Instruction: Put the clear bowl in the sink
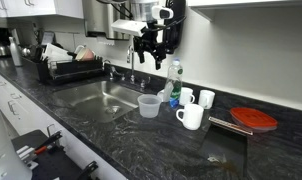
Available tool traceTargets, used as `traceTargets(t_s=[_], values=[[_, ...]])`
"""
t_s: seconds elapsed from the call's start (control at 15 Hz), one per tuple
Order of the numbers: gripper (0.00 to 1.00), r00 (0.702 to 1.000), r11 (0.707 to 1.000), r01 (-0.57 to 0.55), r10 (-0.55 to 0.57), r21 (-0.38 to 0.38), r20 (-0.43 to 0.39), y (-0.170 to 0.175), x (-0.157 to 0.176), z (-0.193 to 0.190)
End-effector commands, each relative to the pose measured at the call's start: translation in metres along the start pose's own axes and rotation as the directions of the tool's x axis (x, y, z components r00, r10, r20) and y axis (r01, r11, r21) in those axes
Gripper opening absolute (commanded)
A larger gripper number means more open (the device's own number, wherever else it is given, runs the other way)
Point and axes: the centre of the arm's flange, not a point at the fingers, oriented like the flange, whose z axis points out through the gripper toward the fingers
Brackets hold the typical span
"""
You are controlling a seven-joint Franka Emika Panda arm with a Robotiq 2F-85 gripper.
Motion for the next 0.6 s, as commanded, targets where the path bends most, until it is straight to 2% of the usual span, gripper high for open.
traceTargets(t_s=[0.0, 0.13, 0.4, 0.53], values=[[1.00, 0.998, 0.998, -0.051, 0.050, -0.029, -0.025, 0.003, 0.008, 0.018], [1.00, 0.995, 0.994, -0.103, 0.103, -0.042, -0.003, 0.009, 0.011, 0.033], [1.00, 0.980, 0.977, -0.174, 0.184, -0.121, 0.079, 0.030, 0.002, 0.072], [1.00, 0.969, 0.973, -0.195, 0.210, -0.122, 0.130, 0.041, -0.005, 0.091]])
